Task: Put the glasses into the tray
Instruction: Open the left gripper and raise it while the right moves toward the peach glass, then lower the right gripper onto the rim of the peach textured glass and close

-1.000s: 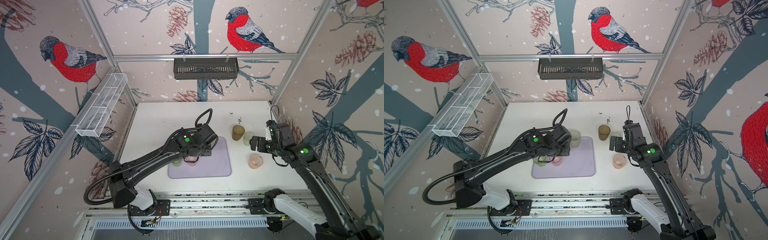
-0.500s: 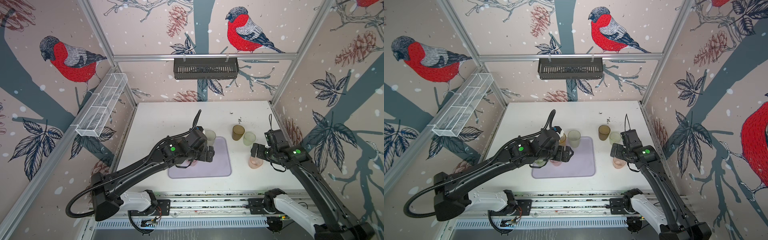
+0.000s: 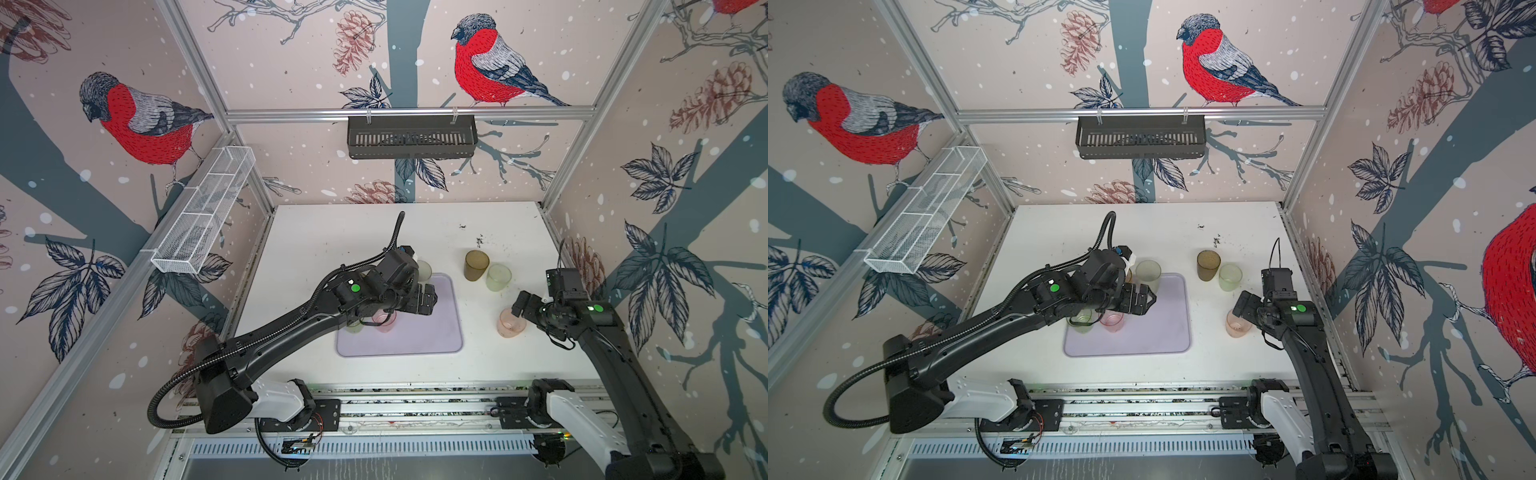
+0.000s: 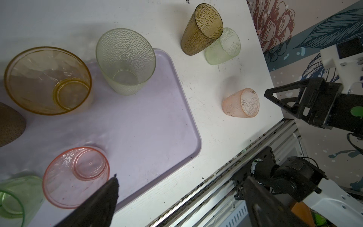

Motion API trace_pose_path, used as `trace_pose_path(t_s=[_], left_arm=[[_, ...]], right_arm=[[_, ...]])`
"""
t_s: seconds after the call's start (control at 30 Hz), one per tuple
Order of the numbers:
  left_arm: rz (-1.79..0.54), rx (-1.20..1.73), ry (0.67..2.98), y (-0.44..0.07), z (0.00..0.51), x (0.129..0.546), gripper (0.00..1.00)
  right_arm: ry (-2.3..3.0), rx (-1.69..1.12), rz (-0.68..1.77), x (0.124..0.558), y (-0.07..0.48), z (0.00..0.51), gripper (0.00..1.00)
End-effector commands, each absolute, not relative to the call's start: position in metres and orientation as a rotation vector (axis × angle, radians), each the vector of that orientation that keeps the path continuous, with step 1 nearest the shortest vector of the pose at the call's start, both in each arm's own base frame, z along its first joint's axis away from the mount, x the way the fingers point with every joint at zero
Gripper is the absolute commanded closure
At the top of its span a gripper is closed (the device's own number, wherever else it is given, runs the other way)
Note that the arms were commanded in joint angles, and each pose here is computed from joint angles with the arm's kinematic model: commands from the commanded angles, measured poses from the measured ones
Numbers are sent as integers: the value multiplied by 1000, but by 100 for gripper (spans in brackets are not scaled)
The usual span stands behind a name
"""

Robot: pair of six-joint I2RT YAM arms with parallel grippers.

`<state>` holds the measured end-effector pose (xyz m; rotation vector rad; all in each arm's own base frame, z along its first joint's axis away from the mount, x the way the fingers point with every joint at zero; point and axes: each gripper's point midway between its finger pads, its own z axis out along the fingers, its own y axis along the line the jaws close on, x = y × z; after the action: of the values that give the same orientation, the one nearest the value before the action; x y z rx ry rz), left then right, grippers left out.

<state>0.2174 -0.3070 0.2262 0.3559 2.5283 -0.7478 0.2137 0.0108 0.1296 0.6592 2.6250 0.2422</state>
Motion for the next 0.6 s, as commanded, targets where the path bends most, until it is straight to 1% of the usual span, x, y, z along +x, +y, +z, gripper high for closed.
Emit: trace_pose_path(t_s=[0.0,0.27,0.43,0.57], left_arm=[[-812,369,2461,-311,237,221,1],[-824,352,2443,-301,237,222,1],[-833,326,2446,-292,233,221,1],[-844,326,2446,-291,232,220,1]], right_arm=[[2592,719,339,222,16,127,9],[2603,790,313,220,9,117,20],[2617,830,313,213,9,112,24],[2604,851,317,212,9,112,31]])
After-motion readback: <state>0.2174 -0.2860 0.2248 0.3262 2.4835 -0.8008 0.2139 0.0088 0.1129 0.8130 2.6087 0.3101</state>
